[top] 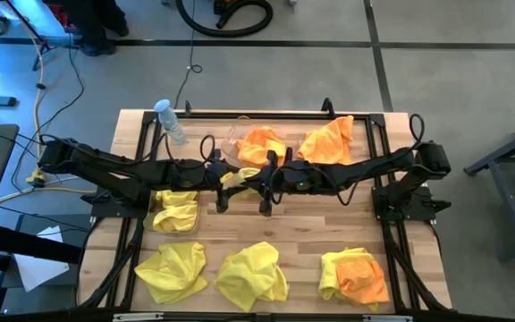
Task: Sort microfiber towel by color & place in baskets
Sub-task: Put the yellow microfiber towel into the bottom transparent bin
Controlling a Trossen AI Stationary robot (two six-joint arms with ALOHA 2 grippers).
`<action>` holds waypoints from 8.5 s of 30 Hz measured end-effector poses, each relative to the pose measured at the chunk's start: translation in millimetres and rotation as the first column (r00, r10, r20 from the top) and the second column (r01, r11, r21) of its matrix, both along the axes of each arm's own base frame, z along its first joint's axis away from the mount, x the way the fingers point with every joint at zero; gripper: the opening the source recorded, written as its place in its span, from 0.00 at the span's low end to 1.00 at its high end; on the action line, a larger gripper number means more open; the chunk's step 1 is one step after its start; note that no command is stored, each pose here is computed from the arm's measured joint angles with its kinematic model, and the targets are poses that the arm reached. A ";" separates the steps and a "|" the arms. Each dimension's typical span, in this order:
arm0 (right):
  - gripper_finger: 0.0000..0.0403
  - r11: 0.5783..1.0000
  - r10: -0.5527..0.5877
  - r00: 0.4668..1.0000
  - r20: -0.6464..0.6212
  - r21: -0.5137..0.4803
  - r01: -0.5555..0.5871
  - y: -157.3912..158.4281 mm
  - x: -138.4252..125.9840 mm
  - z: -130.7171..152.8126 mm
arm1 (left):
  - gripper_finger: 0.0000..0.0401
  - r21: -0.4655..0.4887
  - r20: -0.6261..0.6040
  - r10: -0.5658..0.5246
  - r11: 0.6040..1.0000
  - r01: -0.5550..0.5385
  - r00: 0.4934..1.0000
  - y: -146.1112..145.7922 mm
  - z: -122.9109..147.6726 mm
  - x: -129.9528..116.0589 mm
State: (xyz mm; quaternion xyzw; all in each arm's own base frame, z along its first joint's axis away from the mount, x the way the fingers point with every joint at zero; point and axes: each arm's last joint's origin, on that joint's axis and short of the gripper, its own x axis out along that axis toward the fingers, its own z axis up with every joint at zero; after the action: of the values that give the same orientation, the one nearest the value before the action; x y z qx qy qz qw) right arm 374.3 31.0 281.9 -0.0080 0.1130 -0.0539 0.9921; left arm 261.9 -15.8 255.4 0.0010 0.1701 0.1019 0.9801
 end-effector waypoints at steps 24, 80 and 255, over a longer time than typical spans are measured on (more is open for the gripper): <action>0.29 0.930 -0.350 0.871 -0.344 -0.016 0.367 -22.3 -34.1 -15.6 | 0.04 0.097 0.076 0.093 0.990 -0.100 0.993 7.0 25.5 -21.8; 0.13 0.959 -0.126 0.921 -0.369 0.192 0.208 -32.4 5.5 -68.4 | 0.03 -0.211 -0.701 0.238 0.832 -0.513 0.673 1.8 -65.7 -154.0; 0.00 0.847 -0.322 0.889 -0.325 0.321 0.424 -8.6 -155.5 -110.8 | 0.74 -0.189 -0.847 0.206 0.745 -0.640 0.490 3.2 -76.7 -119.0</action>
State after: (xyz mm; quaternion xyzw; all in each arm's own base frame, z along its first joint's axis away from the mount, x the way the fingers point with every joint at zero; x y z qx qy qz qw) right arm 218.8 22.3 171.1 0.2011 0.2491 -0.2225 0.9209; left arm 142.9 -12.7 178.8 -0.2426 0.5930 0.2924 0.7099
